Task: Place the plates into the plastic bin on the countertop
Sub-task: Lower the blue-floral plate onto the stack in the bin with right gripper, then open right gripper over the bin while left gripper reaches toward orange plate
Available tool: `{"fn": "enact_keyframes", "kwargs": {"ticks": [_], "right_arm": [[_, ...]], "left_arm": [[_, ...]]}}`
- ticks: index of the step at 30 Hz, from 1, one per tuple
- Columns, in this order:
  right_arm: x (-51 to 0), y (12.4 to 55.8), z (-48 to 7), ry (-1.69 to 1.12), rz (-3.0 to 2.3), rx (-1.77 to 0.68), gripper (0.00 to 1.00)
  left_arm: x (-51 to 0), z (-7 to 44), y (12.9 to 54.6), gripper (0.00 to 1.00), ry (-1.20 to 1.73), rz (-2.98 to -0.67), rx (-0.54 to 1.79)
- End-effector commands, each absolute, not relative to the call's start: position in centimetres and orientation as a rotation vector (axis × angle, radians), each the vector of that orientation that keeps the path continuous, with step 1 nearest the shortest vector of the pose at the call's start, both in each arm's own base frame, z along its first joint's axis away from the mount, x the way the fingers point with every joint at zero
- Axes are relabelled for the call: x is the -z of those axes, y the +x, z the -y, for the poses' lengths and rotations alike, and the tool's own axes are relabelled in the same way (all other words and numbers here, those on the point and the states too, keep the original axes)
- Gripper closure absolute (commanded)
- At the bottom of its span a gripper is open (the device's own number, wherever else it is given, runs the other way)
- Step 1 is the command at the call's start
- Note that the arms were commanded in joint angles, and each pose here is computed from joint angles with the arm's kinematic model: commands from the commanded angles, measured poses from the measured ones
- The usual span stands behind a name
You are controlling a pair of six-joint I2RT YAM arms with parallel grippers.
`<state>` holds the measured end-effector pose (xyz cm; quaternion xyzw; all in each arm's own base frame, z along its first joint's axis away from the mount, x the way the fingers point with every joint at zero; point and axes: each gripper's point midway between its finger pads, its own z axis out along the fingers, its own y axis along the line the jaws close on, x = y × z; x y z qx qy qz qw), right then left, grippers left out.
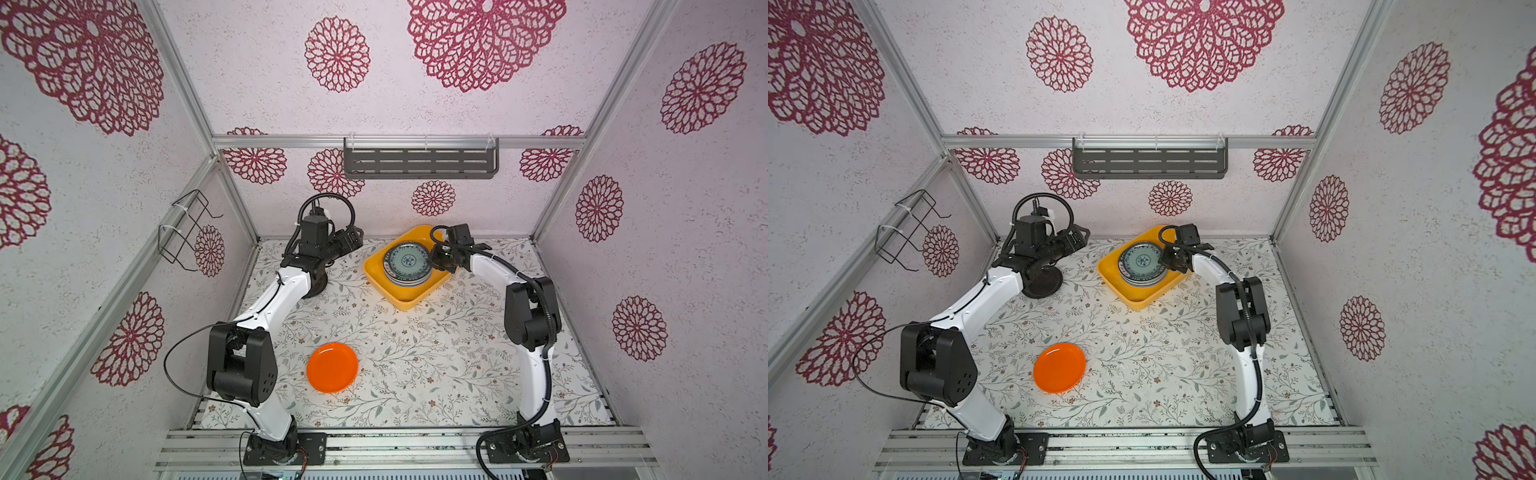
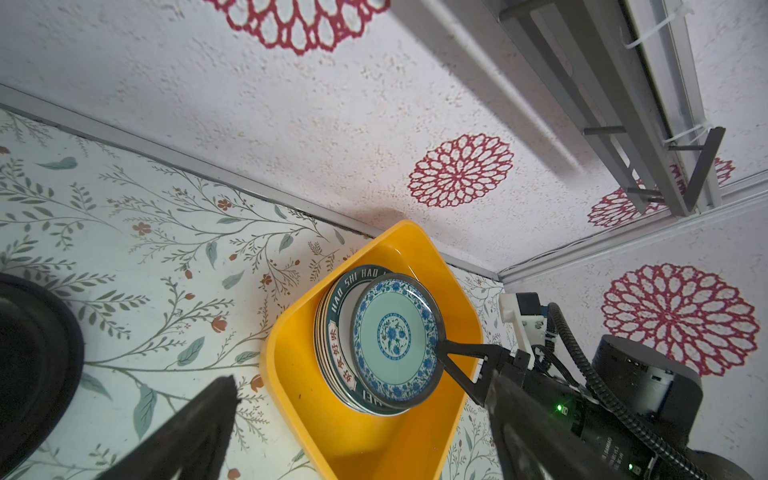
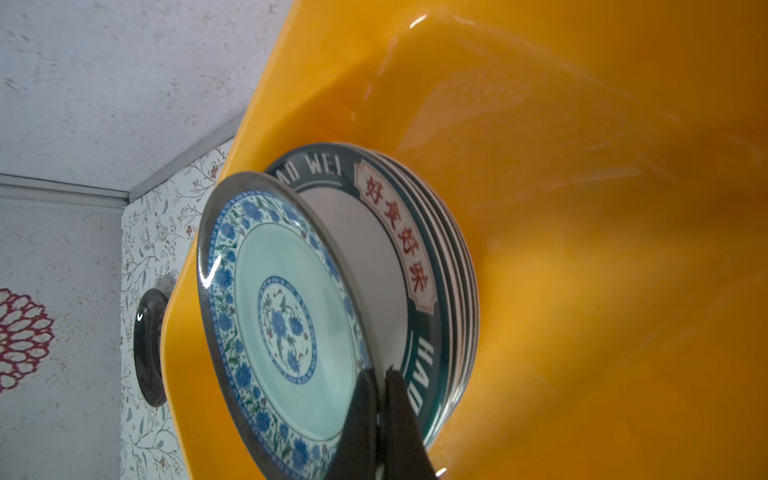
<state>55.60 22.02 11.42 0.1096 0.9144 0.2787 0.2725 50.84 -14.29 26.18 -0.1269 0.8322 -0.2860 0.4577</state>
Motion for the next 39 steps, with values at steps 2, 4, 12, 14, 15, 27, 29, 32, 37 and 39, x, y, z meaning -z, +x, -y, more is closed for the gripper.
{"fn": "enact_keyframes", "kwargs": {"ticks": [2, 4, 12, 14, 15, 27, 29, 32, 37, 39], "right_arm": [[-13.3, 57.0, -22.9, 0.306, -2.415, -0.842, 1.0], [-12.8, 57.1, -23.0, 0.319, -2.422, -0.847, 1.0], [-11.6, 56.7, -22.8, 0.327, -2.458, -0.83, 1.0], [-11.5, 56.6, -22.7, 0.331, -2.461, -0.822, 1.0], [-11.4, 56.5, -22.6, 0.333, -2.463, -0.815, 0.99], [-12.9, 56.0, -22.0, 0.281, -2.443, -0.765, 0.7], [-13.5, 55.8, -21.8, 0.268, -2.437, -0.752, 0.66], [-15.0, 55.4, -21.6, 0.224, -2.408, -0.739, 0.55], [-17.3, 54.0, -21.5, 0.132, -2.362, -0.744, 0.35], [-18.1, 53.3, -21.4, 0.107, -2.348, -0.746, 0.32]], "left_arm": [[-26.1, 13.6, 51.7, 0.03, -0.321, -2.02, 0.692], [-26.2, 13.3, 52.0, 0.03, -0.326, -2.01, 0.691], [-26.1, 12.9, 52.5, 0.03, -0.35, -2.004, 0.68], [-26.2, 12.8, 52.5, 0.03, -0.355, -2.002, 0.681], [-26.1, 12.8, 52.5, 0.03, -0.358, -2.005, 0.682], [-26.3, 11.5, 50.9, 0.03, -0.423, -1.991, 0.639], [-26.4, 11.1, 50.3, 0.03, -0.435, -1.984, 0.62], [-26.5, 10.1, 49.2, 0.03, -0.467, -1.97, 0.587], [-26.2, 8.2, 46.5, 0.03, -0.554, -1.952, 0.527], [-25.7, 7.4, 45.1, 0.03, -0.602, -1.952, 0.505]]}}
